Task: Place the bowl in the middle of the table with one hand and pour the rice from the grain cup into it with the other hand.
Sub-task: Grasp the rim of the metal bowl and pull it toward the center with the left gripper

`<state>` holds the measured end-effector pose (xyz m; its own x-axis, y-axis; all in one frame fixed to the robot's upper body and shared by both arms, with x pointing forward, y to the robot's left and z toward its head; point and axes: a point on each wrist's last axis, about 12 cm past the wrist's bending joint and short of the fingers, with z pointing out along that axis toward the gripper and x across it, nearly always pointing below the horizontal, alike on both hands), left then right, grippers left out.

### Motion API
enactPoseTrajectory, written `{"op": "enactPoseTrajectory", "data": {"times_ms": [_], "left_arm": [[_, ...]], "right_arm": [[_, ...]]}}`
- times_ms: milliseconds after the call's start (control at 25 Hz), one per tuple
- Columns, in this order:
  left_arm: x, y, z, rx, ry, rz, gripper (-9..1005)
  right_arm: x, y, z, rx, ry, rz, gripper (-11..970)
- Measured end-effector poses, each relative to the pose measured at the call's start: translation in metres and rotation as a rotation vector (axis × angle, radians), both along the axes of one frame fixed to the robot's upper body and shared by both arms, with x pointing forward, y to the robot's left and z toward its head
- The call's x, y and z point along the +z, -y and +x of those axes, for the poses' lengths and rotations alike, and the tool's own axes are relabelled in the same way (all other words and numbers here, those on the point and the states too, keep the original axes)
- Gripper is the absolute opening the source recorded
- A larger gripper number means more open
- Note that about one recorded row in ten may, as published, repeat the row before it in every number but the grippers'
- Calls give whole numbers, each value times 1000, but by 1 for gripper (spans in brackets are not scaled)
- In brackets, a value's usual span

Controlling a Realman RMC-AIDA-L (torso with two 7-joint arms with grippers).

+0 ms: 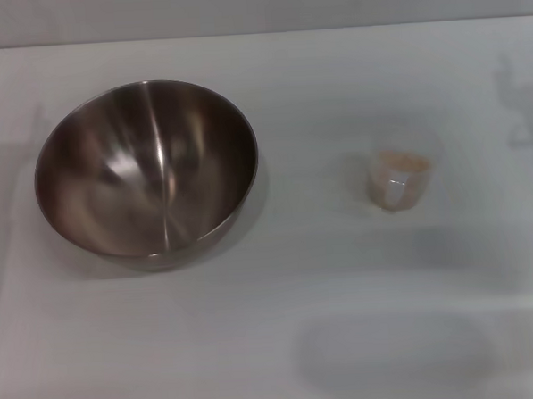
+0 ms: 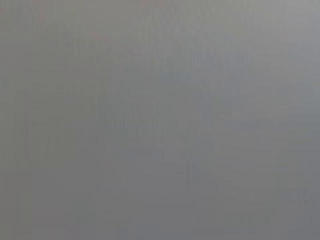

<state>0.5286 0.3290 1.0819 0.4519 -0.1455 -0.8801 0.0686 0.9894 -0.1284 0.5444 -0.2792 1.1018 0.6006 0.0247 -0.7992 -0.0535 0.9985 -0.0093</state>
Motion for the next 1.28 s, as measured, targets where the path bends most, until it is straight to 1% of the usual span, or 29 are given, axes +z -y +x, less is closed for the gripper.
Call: {"op": "enactPoseTrajectory", "data": {"times_ms": [680, 760, 920, 1080, 1280], "left_arm": [[-1, -1, 0, 3, -6, -1, 840], [-1, -1, 2, 3, -16, -1, 839], [1, -2, 4, 12, -17, -7, 839], [2, -3, 7, 20, -18, -12, 839], [3, -4, 10, 24, -22, -14, 839]], "right_arm": [[-1, 0, -1, 6, 0, -5, 550], [-1, -3, -2, 41, -4, -19, 549], [-3, -9, -5, 164, -13, -46, 550], [-8, -14, -17, 270, -11, -115, 551], [-21, -9, -47, 318, -11, -137, 549]]}}
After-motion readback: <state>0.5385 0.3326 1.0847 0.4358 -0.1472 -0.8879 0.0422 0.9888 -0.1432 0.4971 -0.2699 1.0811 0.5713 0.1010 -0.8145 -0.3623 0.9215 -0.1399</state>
